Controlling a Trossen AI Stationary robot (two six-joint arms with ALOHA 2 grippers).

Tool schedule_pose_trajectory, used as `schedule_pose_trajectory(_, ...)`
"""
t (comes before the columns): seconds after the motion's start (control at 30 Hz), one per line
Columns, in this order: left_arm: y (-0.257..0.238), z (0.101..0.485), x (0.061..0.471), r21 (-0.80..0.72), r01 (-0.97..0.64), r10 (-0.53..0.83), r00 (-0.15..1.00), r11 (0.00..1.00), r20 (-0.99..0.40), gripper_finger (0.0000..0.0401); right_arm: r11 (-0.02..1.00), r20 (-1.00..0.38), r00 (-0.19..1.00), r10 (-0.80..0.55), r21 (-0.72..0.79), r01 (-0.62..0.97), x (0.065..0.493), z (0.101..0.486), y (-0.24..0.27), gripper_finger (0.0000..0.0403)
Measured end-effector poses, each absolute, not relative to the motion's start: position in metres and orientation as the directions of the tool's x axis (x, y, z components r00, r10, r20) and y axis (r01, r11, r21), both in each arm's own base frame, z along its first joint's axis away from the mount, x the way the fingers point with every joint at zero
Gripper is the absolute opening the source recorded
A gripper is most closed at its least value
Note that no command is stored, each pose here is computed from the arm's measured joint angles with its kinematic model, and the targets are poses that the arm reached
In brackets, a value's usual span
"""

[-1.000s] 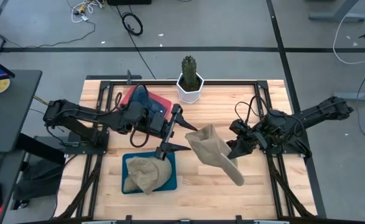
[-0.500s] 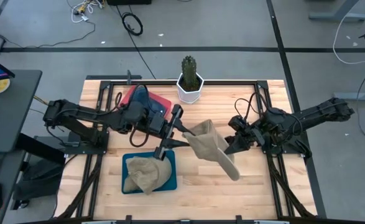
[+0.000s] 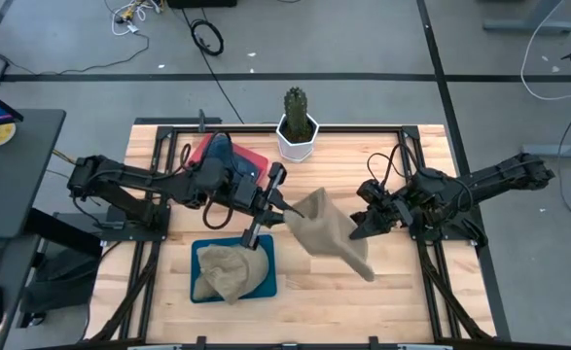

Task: Pick & Place hat
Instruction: Put the brown cap into the blue bin

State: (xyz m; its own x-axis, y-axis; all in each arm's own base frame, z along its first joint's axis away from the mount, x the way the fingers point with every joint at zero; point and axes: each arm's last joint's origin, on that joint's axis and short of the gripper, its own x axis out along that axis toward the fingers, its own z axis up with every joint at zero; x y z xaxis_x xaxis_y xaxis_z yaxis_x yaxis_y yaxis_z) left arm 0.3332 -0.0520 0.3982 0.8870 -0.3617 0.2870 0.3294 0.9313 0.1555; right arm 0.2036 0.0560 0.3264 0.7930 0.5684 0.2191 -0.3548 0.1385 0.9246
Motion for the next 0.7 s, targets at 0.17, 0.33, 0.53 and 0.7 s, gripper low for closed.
schedule_pose_trajectory(0.17, -0.047, 0.398, 0.334, 0.106, 0.335, -0.352, 0.893, 0.936, 0.280, 0.0017, 0.132, 0.227, 0.793, 0.565, 0.924, -0.358, 0.202, 0.328, 0.055, 0.0093)
schedule_pose_trajectory(0.33, -0.043, 0.399, 0.333, 0.017, 0.351, -0.341, 0.898, 0.936, 0.279, 0.0017, 0.130, 0.249, 0.788, 0.564, 0.915, -0.383, 0.196, 0.333, 0.054, 0.0159)
schedule_pose_trajectory(0.53, -0.037, 0.402, 0.327, -0.087, 0.367, -0.336, 0.907, 0.926, 0.252, 0.0017, 0.118, 0.274, 0.768, 0.580, 0.904, -0.411, 0.188, 0.338, 0.053, 0.0223)
schedule_pose_trajectory(0.7, -0.029, 0.409, 0.319, -0.214, 0.371, -0.316, 0.915, 0.904, 0.250, 0.0017, 0.114, 0.271, 0.757, 0.594, 0.904, -0.413, 0.180, 0.342, 0.052, 0.0245)
